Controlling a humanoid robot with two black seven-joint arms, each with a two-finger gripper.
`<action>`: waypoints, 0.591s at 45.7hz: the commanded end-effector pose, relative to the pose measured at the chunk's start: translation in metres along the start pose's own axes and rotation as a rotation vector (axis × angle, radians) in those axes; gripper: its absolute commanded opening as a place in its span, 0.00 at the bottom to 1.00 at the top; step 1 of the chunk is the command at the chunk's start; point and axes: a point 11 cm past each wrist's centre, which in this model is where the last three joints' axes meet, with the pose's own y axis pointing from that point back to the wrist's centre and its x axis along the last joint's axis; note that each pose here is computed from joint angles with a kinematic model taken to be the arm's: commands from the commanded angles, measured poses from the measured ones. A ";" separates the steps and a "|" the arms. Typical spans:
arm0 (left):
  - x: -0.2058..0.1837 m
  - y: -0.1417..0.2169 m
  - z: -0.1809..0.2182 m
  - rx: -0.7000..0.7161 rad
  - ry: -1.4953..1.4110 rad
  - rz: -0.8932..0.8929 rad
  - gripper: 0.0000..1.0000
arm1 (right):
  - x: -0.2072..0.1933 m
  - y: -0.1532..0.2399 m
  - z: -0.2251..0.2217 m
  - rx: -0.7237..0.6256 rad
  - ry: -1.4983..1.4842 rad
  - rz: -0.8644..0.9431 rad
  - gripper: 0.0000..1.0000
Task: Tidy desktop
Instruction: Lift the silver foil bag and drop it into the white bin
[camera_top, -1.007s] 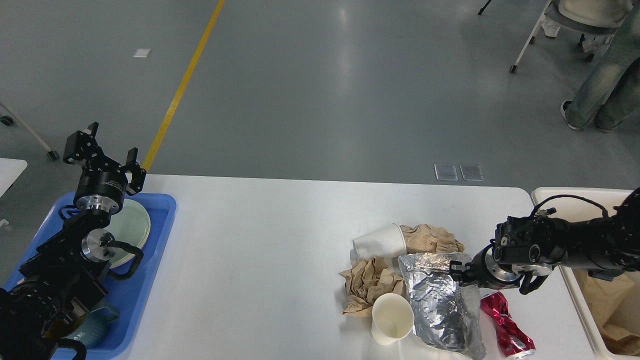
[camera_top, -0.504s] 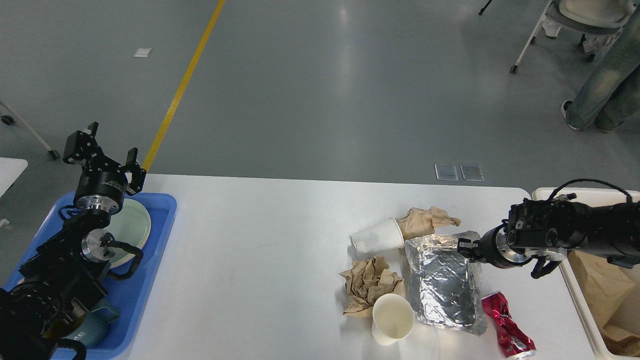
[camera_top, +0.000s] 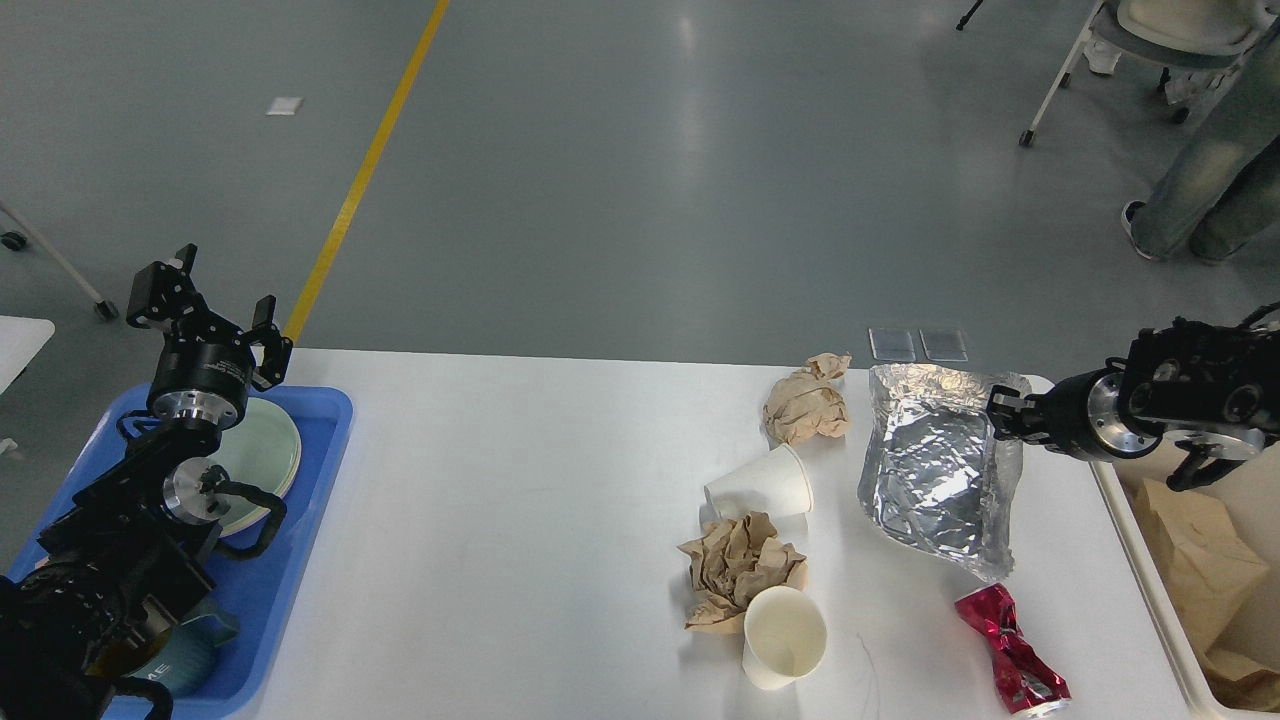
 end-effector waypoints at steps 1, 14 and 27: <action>0.000 0.000 0.000 0.000 0.000 0.000 0.96 | 0.009 0.008 0.004 0.016 -0.020 0.013 0.00; 0.000 0.000 0.000 0.000 0.000 0.000 0.96 | 0.068 0.076 -0.024 0.133 -0.046 -0.033 0.00; 0.000 0.000 0.000 0.000 0.000 0.000 0.96 | 0.117 0.147 -0.032 0.272 -0.116 0.027 0.00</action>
